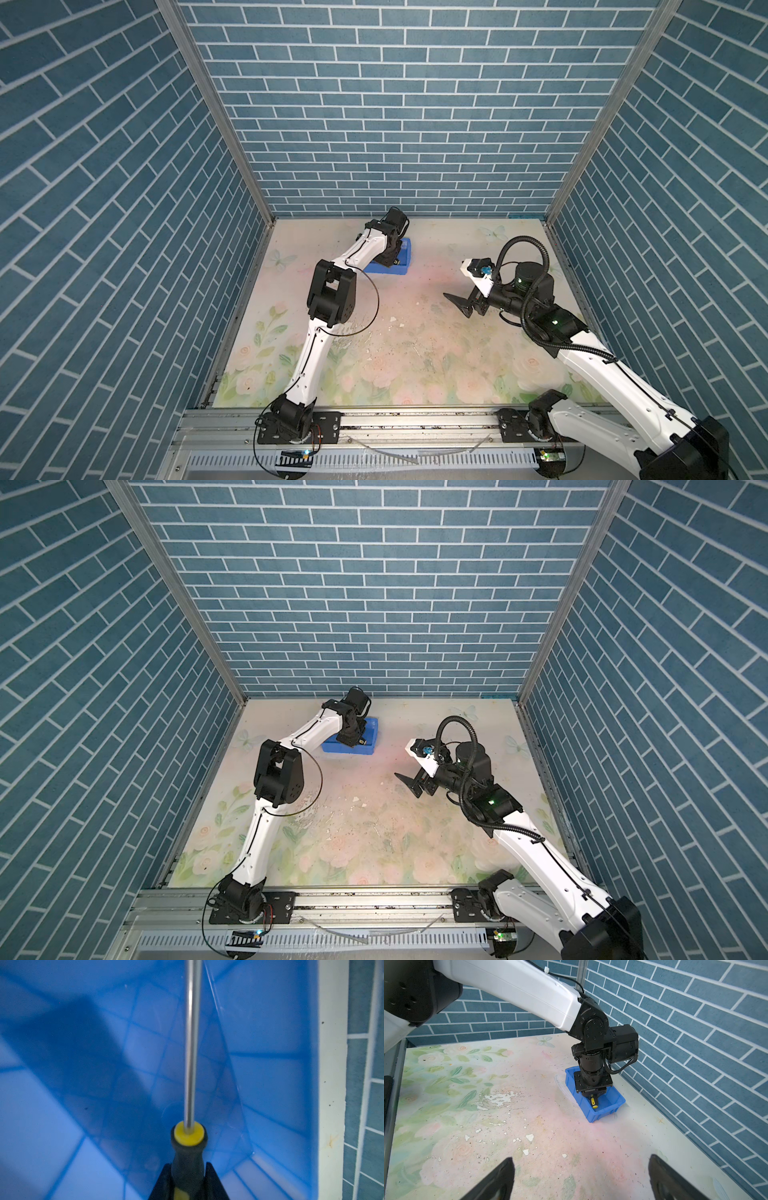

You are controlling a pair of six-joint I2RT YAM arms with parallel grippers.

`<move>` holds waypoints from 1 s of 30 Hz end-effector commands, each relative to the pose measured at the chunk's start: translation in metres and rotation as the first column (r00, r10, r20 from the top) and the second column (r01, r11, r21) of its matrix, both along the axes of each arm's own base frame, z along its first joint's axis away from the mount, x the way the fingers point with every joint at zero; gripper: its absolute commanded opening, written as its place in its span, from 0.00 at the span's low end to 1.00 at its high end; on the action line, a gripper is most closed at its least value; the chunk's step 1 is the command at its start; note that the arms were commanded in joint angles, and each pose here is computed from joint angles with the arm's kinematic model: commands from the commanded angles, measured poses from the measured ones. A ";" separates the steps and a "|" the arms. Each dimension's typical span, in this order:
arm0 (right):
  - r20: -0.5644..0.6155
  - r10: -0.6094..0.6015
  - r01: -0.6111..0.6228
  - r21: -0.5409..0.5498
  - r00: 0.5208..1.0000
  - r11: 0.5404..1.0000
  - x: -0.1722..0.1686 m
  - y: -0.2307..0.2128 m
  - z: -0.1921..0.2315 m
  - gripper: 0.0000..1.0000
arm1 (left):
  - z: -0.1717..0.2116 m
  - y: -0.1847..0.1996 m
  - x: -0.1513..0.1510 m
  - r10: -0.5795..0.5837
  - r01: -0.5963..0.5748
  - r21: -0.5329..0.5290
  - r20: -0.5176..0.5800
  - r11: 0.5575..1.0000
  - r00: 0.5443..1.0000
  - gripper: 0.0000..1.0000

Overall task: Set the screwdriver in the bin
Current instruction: 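Open the left gripper to drop the screwdriver into the blue bin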

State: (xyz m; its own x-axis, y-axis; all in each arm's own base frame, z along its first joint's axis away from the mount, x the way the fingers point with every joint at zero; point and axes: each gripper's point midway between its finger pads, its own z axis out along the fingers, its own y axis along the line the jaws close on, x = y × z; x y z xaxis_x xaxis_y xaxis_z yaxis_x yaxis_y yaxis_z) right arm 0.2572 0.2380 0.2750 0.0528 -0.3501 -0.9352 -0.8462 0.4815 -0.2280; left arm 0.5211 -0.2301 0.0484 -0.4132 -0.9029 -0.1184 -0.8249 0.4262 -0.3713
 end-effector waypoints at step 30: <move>0.022 -0.352 0.343 0.181 0.936 0.922 0.034 -0.045 0.016 0.99 | 0.148 0.036 -0.054 -0.661 0.388 0.635 0.265 0.668 0.702 1.00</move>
State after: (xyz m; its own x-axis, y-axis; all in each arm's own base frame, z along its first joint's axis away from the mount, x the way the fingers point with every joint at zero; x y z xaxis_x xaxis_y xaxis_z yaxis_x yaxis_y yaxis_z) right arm 0.2834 0.2050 0.2859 0.0175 -0.2584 -0.9659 -0.6730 0.7114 -0.2025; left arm 0.4657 -0.2021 0.1790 -0.6355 -0.4305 -0.6409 -0.3108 0.9025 -0.2981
